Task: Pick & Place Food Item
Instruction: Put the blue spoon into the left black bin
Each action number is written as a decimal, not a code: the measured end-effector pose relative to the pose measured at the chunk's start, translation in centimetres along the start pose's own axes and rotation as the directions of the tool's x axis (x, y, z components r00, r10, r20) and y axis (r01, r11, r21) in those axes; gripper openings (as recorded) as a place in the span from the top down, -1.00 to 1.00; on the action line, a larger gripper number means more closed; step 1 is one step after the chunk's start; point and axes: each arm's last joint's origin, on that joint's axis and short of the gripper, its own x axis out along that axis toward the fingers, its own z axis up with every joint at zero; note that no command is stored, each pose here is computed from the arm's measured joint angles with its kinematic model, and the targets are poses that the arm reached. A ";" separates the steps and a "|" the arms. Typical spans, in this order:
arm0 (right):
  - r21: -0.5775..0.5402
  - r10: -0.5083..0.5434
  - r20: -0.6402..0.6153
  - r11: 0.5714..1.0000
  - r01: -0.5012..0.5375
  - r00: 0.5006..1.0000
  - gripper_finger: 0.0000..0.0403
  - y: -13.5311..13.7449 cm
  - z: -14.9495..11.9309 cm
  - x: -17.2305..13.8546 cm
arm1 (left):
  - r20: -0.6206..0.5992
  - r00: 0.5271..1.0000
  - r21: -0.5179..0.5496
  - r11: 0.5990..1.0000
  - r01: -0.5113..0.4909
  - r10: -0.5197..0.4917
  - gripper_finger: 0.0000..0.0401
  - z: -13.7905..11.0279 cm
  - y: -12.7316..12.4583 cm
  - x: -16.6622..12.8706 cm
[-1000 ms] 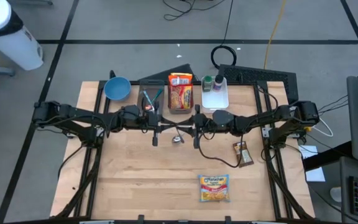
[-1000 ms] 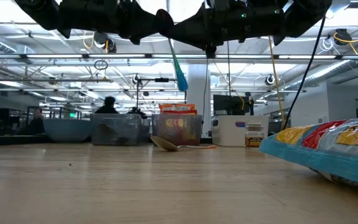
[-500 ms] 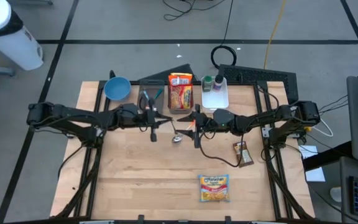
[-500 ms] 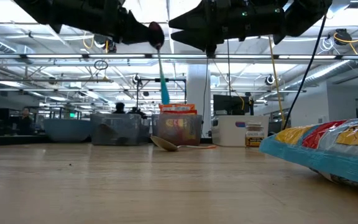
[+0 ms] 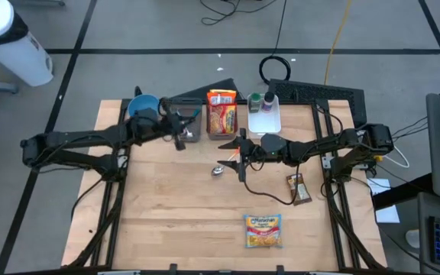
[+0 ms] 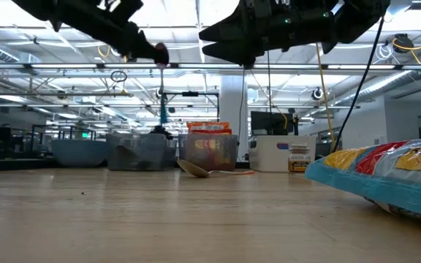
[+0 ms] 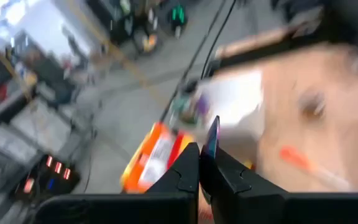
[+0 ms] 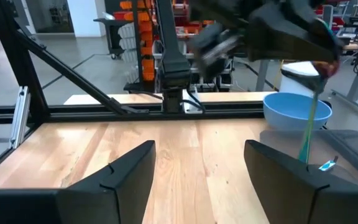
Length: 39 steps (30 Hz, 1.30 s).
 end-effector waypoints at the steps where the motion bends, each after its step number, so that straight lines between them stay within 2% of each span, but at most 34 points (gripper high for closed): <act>1: 0.000 0.000 -0.004 1.000 0.000 1.000 -0.18 0.0 0.0 0.0 | -0.039 0.999 -0.001 1.000 -0.008 0.008 0.91 -0.1 0.6 0.0; 7: 0.003 -0.001 -0.043 1.000 0.001 0.999 -0.18 0.0 -0.4 0.0 | -0.189 0.981 0.015 0.999 -0.031 0.033 0.96 0.1 3.9 0.9; 11: 0.007 0.000 -0.071 1.000 0.001 0.997 -0.17 0.0 -0.7 0.0 | -0.196 0.978 0.007 0.998 -0.069 0.069 0.91 0.5 6.2 0.9; 17: 0.007 -0.001 -0.099 1.000 0.001 0.995 -0.15 0.0 -1.0 0.0 | -0.235 0.968 -0.001 0.996 -0.092 0.089 0.95 -0.9 8.0 1.6; 23: 0.000 -0.001 -0.098 1.000 0.001 0.995 -0.16 0.0 -1.0 0.0 | -0.344 0.938 -0.025 0.998 -0.063 0.051 0.92 -3.7 8.4 4.0; 29: 0.000 -0.001 -0.108 1.000 0.001 0.994 -0.13 0.0 -1.0 -0.1 | -0.444 0.893 0.025 0.997 -0.075 0.078 0.92 -6.2 8.1 6.6; 34: -0.005 -0.012 -0.136 1.000 0.011 0.991 -0.13 -0.1 -1.3 -0.1 | -0.489 0.867 0.096 0.994 -0.056 0.096 0.95 -7.6 7.7 8.1; 39: -0.012 -0.075 -0.154 0.997 0.074 0.985 -0.13 -0.5 -2.1 -0.4 | -0.502 0.859 0.127 0.991 -0.036 0.096 0.92 -7.9 7.3 8.6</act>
